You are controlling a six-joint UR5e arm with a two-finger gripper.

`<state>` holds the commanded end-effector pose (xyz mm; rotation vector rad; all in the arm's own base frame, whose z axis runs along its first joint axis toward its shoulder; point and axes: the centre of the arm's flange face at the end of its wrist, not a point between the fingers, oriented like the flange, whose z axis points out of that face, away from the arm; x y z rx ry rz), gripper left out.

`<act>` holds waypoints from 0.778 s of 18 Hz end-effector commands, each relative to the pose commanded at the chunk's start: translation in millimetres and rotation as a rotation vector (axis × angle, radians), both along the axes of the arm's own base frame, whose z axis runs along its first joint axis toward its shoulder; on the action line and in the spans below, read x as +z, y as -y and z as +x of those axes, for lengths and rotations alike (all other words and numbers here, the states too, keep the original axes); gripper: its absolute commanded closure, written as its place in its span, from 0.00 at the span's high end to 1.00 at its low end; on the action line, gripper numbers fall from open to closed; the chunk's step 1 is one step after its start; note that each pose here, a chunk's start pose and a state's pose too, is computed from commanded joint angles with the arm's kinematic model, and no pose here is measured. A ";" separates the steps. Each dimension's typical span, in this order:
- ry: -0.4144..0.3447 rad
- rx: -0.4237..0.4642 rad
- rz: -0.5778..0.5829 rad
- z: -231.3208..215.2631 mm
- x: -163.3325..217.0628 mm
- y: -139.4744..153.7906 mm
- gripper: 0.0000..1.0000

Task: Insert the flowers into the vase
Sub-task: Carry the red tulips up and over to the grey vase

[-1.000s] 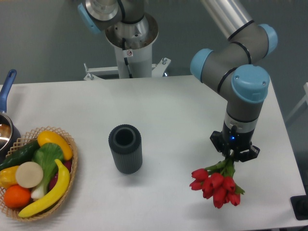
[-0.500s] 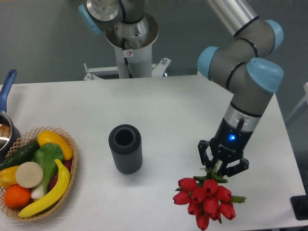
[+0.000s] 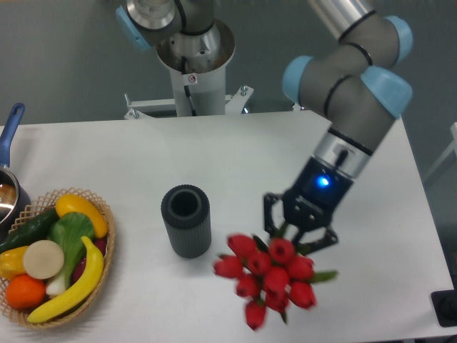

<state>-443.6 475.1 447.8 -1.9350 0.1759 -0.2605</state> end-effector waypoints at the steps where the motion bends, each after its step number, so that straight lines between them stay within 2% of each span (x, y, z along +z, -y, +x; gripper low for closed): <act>1: 0.007 -0.008 0.020 6.3 5.5 3.2 0.12; 6: -0.009 -0.062 0.130 19.3 29.2 4.0 0.12; 10: 0.035 -0.102 0.175 40.2 28.6 4.9 0.13; 14: 0.071 -0.117 0.200 65.0 26.9 17.9 0.14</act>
